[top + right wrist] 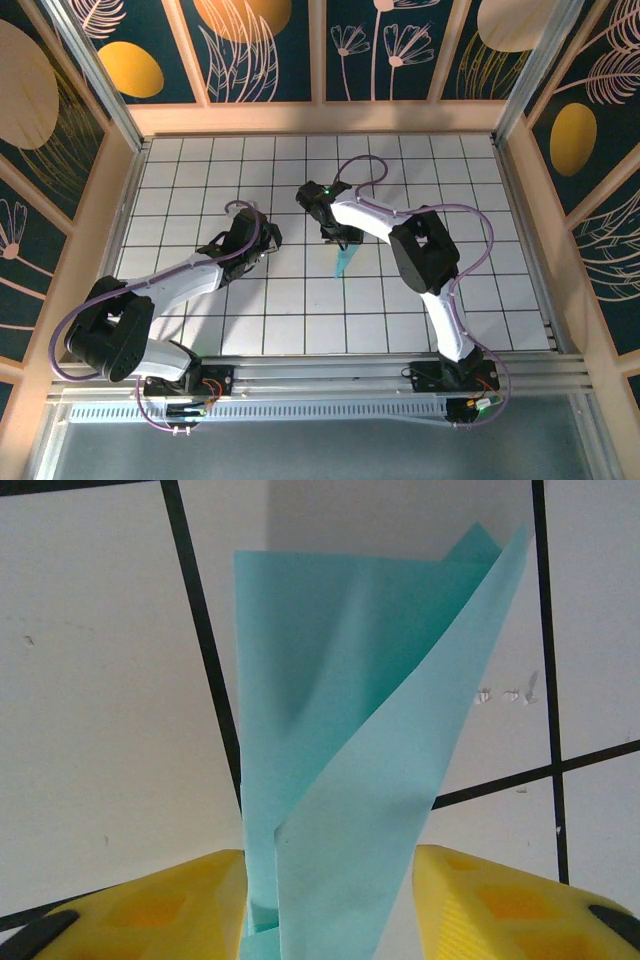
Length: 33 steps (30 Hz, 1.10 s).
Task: Fold a paper plane with a square sheet of paper (fold left side to right side)
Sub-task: Pick up the paper plane at the center of the table.
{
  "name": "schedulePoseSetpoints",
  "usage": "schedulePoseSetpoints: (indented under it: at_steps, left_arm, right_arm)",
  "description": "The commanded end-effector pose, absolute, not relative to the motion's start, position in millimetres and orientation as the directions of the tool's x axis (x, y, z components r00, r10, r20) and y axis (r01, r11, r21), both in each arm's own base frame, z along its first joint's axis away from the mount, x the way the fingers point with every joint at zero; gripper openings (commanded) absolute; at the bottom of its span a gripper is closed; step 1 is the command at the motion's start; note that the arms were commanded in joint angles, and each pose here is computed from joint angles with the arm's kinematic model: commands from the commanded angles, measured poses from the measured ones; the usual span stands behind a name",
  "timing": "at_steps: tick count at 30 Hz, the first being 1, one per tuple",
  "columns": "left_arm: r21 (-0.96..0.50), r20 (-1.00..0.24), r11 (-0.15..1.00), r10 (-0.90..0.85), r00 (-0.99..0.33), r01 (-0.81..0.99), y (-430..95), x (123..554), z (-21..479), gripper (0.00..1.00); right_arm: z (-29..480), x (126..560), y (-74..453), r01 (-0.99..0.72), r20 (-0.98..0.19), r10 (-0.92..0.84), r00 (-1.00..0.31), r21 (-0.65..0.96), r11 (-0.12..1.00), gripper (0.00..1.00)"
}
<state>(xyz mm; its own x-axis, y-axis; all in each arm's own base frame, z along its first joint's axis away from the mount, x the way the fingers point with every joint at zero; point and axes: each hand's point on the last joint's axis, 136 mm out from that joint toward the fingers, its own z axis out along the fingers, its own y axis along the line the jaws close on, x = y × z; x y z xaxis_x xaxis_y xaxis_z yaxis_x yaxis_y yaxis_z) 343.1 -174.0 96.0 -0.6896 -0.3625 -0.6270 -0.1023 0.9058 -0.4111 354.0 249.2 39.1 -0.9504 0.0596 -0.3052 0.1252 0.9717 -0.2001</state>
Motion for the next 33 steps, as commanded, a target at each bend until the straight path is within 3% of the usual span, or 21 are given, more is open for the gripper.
schedulePoseSetpoints:
  at_steps: [1,13,19,26,33]
  left_arm:
    - [-0.375,-0.632,0.920,-0.342,-0.695,-0.112,-167,342,89,0.42]
    - [-0.370,-0.635,0.922,-0.342,-0.692,-0.116,-165,341,91,0.43]
    - [-0.369,-0.638,0.922,-0.345,-0.689,-0.119,-164,341,93,0.43]
    - [-0.419,-0.632,0.901,-0.378,-0.676,-0.113,-162,345,107,0.46]
    - [-0.528,-0.596,0.841,-0.467,-0.654,-0.119,-150,350,126,0.49]
  right_arm:
    - [31,348,240,0.144,-0.301,0.062,-0.952,-0.261,0.955,0.43]
    - [21,346,240,0.127,-0.283,0.049,-0.958,-0.264,0.956,0.36]
    - [26,344,239,0.132,-0.289,0.052,-0.956,-0.266,0.955,0.24]
    - [62,346,230,0.152,-0.350,0.056,-0.935,-0.254,0.955,0.00]
    - [119,356,229,0.131,-0.485,0.039,-0.874,-0.158,0.979,0.00]
